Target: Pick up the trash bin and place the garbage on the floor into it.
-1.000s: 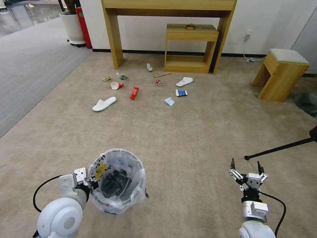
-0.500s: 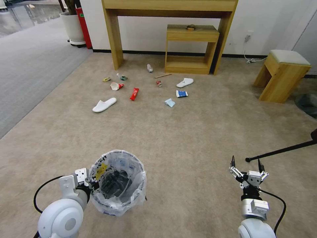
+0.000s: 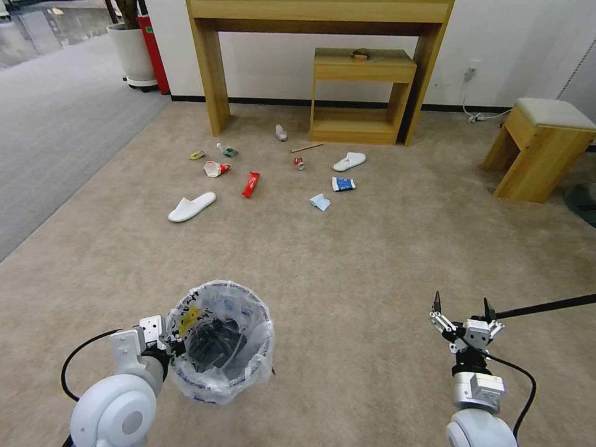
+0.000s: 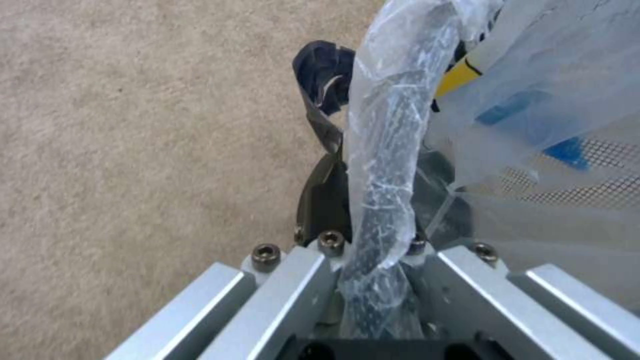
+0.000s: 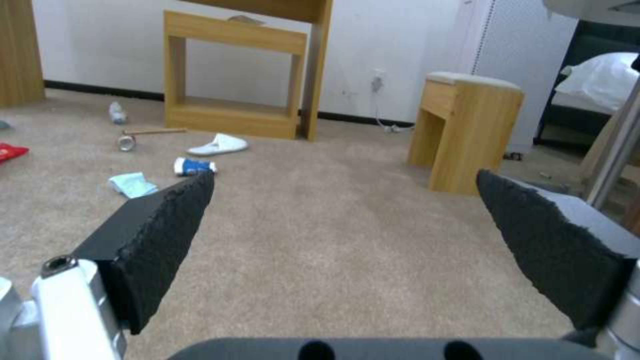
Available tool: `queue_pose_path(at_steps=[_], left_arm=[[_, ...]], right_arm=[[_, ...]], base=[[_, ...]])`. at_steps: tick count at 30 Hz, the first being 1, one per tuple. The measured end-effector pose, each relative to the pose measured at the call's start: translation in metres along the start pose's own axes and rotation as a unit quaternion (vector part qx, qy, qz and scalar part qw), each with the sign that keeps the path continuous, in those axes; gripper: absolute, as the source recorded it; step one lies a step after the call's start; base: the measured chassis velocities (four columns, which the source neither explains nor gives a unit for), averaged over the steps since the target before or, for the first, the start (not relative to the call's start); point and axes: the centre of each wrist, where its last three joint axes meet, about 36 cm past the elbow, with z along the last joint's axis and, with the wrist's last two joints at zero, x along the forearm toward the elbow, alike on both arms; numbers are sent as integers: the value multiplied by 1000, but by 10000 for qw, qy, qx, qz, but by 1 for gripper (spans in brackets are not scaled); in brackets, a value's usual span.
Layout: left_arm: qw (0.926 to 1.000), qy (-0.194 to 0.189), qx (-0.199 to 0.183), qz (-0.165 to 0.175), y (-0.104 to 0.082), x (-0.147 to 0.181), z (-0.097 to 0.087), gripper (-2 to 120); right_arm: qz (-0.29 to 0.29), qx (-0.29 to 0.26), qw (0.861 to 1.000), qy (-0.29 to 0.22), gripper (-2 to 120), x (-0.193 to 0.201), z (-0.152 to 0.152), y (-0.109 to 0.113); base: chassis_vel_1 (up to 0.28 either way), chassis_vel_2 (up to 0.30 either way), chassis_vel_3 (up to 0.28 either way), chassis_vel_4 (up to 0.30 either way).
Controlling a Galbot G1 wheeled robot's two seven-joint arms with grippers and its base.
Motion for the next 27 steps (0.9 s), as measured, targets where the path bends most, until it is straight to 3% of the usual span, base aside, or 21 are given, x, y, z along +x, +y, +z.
queue_pose_path(at_steps=[27], left_arm=[[10000, 1, 4, -20, 1, -5, 1, 0]], right_arm=[[102, -36, 9999, 24, 100, -14, -7, -3]], base=[[-131, 128, 132, -132]])
